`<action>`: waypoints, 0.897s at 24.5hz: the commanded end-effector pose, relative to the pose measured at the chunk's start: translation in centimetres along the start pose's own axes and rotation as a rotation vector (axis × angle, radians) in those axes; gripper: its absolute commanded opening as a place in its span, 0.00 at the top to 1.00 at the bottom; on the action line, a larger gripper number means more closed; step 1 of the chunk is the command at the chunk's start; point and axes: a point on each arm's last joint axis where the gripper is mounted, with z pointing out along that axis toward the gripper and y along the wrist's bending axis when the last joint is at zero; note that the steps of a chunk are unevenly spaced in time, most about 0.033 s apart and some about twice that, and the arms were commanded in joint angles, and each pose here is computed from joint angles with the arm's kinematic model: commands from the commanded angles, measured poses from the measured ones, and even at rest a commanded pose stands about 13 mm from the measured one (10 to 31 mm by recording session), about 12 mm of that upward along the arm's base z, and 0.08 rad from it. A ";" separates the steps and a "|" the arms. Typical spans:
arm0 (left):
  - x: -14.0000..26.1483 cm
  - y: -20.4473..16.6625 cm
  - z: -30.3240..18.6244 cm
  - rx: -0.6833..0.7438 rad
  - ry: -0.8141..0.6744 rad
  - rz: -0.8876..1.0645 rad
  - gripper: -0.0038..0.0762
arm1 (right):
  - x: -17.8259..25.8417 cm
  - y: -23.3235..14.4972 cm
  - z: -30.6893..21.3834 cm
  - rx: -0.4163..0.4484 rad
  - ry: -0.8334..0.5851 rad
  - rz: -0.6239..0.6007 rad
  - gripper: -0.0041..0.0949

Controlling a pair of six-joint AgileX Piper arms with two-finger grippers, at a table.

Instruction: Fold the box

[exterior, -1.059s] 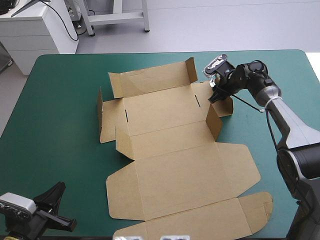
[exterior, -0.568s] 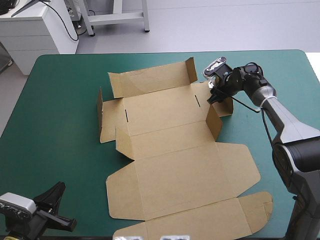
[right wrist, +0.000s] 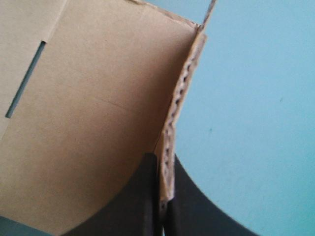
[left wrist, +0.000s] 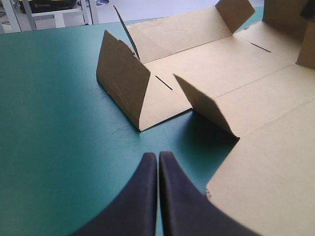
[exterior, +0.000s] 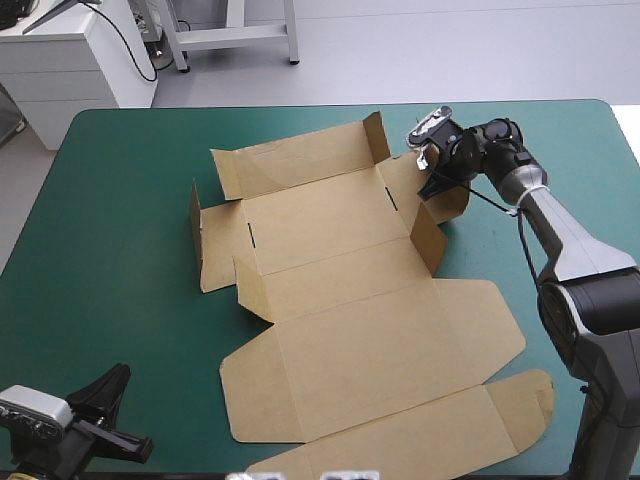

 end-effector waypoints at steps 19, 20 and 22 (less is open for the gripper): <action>-1.5 -0.1 -0.7 0.008 -0.110 -0.013 0.96 | -9.4 9.9 -15.2 0.130 -0.388 -0.629 0.96; -1.5 -0.1 -0.7 0.008 -0.110 -0.013 0.96 | -9.7 10.4 -15.4 0.134 -0.405 -0.646 0.96; -1.5 -0.1 -0.7 0.008 -0.110 -0.013 0.96 | -10.3 11.3 -15.8 0.158 -0.447 -0.685 0.96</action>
